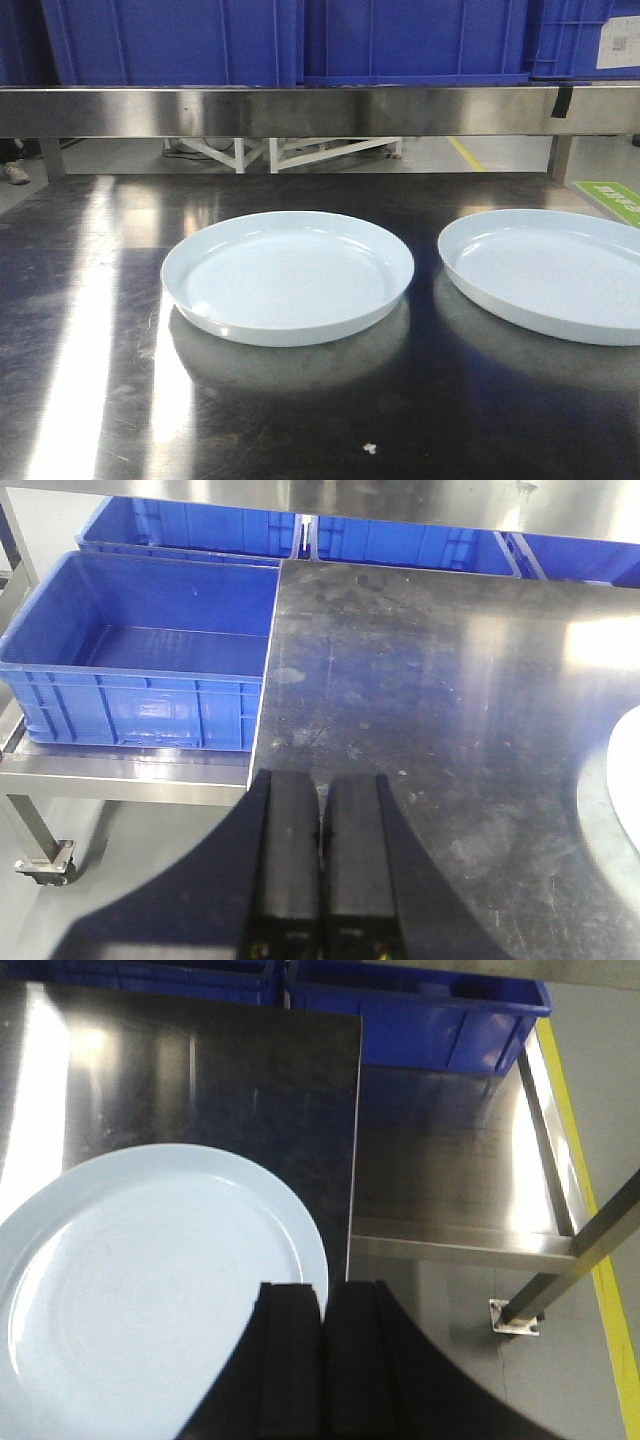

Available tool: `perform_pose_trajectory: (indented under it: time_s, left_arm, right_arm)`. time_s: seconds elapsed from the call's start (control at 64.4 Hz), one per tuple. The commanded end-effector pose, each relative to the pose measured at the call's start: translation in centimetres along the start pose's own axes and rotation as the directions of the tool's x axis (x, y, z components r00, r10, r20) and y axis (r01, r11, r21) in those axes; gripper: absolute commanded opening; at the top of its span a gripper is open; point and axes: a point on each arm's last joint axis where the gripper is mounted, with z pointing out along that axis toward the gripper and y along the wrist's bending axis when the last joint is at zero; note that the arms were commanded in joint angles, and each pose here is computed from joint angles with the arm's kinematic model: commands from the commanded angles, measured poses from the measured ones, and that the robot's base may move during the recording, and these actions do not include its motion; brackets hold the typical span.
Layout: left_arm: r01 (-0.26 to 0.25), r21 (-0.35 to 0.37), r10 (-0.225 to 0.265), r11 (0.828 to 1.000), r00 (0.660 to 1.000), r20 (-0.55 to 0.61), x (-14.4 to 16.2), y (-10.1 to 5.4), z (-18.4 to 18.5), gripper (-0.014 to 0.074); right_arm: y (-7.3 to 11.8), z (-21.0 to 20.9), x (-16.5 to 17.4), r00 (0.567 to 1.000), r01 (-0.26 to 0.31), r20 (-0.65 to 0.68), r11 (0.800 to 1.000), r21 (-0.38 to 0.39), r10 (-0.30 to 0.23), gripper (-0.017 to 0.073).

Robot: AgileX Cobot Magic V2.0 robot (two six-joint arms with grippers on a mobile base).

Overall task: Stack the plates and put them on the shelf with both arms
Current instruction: 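Lower the right gripper to the rim of the other plate and grasp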

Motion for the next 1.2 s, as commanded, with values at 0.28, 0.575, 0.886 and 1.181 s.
perform_pose_trajectory:
  time_s: [0.28,0.575,0.886,1.181]
  left_arm:
    - [0.013,0.018,-0.015,1.000,0.993,0.118,-1.7,-0.2,-0.3,0.0085]
    - [0.013,0.018,-0.015,1.000,0.993,0.118,-1.7,-0.2,-0.3,0.0085]
    - [0.013,0.018,-0.015,1.000,0.993,0.118,-1.7,-0.2,-0.3,0.0085]
    - [0.013,0.018,-0.015,1.000,0.993,0.118,-1.7,-0.2,-0.3,0.0085]
  right_arm:
    - [0.0,-0.5,-1.9,0.994,0.007,0.108,1.000,0.000,-0.007,0.0360]
    - [0.1,-0.5,-1.9,0.994,-0.041,0.105,0.999,-0.017,0.043,0.0360]
    - [0.1,2.9,-2.7,0.999,-0.041,-0.002,0.999,-0.013,0.041,0.0359]
    - [-2.0,9.0,-5.0,0.975,-0.078,-0.203,0.995,0.067,0.090,0.0359]
